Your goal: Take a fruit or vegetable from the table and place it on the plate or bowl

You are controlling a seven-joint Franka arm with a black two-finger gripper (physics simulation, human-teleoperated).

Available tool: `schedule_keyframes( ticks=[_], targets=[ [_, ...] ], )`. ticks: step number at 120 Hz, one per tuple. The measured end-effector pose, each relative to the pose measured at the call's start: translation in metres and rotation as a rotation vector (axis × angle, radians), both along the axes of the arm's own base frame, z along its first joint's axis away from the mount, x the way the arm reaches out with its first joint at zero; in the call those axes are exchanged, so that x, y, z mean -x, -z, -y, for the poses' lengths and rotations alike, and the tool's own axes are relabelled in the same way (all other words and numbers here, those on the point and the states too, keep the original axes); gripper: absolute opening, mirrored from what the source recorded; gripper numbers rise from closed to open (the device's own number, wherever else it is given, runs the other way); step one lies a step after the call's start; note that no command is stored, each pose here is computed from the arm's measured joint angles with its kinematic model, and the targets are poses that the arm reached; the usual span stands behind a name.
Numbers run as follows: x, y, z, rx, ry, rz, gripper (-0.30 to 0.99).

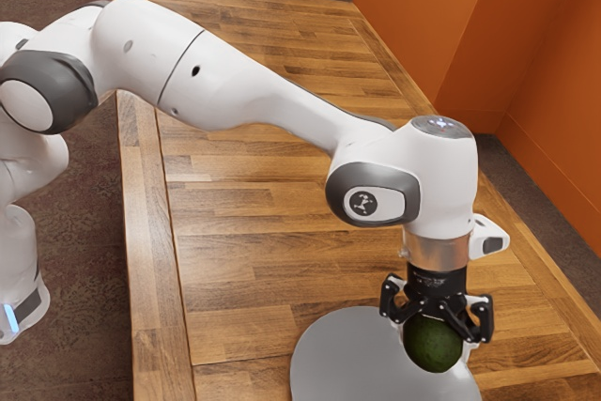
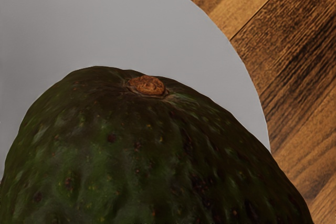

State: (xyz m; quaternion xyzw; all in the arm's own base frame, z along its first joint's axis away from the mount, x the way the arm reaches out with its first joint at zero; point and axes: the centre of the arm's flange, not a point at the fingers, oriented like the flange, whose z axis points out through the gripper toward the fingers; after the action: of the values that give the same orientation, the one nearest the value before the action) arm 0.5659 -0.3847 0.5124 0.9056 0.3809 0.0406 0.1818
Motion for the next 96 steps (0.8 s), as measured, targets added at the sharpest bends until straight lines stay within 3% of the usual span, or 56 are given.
schedule_keyframes(
  ticks=[61,71,79,89,96],
  targets=[
    [-0.013,0.011,-0.014,0.039,-0.124,-0.049,0.69],
    [-0.037,-0.005,-0.061,0.05,-0.219,-0.027,0.69],
    [-0.053,-0.044,-0.126,0.06,-0.344,0.011,0.69],
    [-0.049,-0.141,-0.194,0.066,-0.484,0.068,0.69],
    [-0.038,-0.191,-0.28,0.082,-0.651,0.052,0.69]
  ],
)
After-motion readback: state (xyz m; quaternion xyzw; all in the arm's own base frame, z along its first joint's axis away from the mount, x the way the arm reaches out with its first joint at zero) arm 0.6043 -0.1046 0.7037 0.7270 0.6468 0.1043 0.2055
